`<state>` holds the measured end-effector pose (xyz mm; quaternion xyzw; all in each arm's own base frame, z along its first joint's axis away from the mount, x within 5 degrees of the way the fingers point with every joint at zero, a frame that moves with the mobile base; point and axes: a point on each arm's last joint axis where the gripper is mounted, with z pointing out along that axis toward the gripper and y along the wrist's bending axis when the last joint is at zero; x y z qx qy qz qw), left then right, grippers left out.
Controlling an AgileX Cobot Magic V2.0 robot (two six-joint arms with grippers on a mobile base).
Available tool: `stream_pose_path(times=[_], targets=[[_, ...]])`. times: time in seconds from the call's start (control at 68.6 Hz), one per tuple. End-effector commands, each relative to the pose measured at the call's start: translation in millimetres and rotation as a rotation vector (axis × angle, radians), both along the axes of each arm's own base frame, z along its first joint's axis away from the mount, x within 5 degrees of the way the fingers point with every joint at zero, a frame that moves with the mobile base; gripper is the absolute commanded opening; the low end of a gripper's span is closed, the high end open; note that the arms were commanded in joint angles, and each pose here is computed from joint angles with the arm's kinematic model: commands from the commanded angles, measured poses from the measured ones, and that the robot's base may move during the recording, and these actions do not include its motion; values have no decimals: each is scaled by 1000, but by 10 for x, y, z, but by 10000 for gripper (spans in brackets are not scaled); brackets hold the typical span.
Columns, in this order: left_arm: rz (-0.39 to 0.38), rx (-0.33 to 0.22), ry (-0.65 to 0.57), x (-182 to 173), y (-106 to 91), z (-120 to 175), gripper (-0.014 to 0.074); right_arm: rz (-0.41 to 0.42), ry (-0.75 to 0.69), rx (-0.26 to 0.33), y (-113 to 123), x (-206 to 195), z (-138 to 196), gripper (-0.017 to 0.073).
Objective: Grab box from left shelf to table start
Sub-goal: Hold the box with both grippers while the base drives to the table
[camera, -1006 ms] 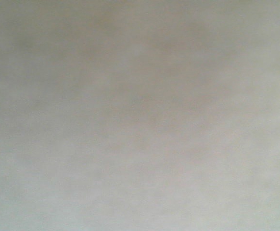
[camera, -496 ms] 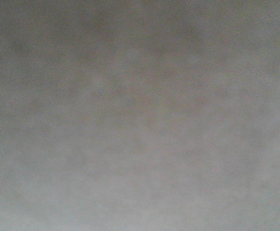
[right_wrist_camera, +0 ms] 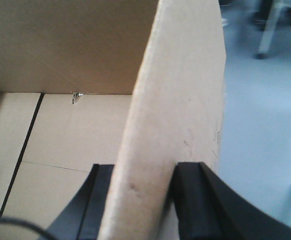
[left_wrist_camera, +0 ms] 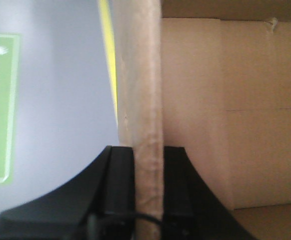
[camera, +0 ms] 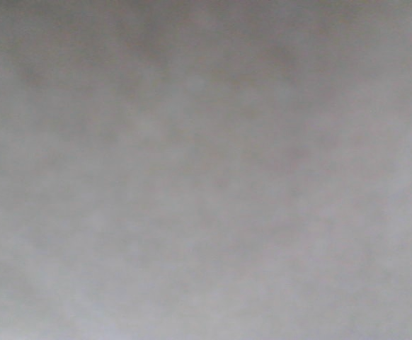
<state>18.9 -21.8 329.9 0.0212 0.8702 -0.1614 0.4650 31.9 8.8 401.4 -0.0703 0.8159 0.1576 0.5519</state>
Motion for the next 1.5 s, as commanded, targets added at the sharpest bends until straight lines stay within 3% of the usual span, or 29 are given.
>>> stream_pose_path(times=[0.0,1.488], targets=[[13,-31,-136,34,3,182,-92,-21,-198,43,-28,-1,251,57],[13,-31,-136,34,3,182,-92,-21,-198,43,-28,-1,251,57]])
